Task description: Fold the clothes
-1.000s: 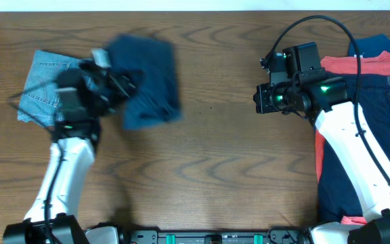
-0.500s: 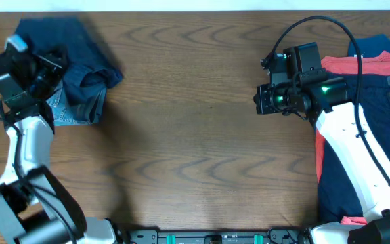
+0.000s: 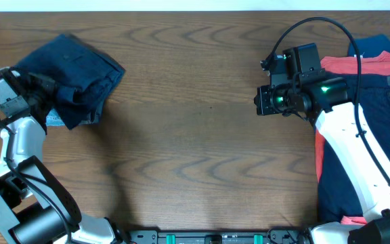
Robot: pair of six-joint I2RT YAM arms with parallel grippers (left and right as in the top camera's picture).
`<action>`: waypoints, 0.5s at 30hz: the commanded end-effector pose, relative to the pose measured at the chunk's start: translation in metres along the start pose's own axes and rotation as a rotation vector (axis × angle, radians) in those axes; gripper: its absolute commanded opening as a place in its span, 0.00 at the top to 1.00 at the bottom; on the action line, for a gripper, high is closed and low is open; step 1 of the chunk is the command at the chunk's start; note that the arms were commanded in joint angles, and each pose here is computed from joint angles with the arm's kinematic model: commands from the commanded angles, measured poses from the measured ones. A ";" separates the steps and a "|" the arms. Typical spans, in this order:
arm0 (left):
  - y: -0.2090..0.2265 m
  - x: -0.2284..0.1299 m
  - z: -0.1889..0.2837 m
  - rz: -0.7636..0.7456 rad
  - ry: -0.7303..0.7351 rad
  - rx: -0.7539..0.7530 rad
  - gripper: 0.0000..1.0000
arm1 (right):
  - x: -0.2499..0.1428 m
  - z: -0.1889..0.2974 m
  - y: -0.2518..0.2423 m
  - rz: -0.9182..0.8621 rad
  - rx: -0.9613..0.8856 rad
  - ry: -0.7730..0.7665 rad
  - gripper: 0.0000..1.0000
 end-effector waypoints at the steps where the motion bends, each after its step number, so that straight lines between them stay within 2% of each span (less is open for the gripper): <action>1: 0.009 0.015 0.007 -0.069 -0.078 0.116 0.77 | 0.002 0.004 0.001 -0.014 0.007 -0.010 0.99; 4: 0.013 0.010 0.007 -0.103 -0.053 0.145 0.48 | 0.002 0.004 0.001 -0.024 0.007 -0.010 0.99; 7: 0.018 0.006 0.009 -0.125 -0.016 0.152 0.40 | 0.002 0.004 0.001 -0.026 0.006 -0.009 0.99; 10: 0.027 0.004 0.018 -0.144 0.035 0.153 0.26 | 0.002 0.004 0.001 -0.026 0.006 -0.010 0.99; 15: 0.044 0.002 0.043 -0.122 0.112 0.152 0.23 | 0.002 0.004 0.001 -0.025 0.007 -0.011 0.99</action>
Point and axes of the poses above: each gripper's point midway between its finger pads, its own z axis back along the fingers, its own y axis along the line the jaws close on, x = y × z, the point moved 6 cm from there along z, back along the fingers, and after that the axes turned 8 degrees about -z, right-handed, at the moved point
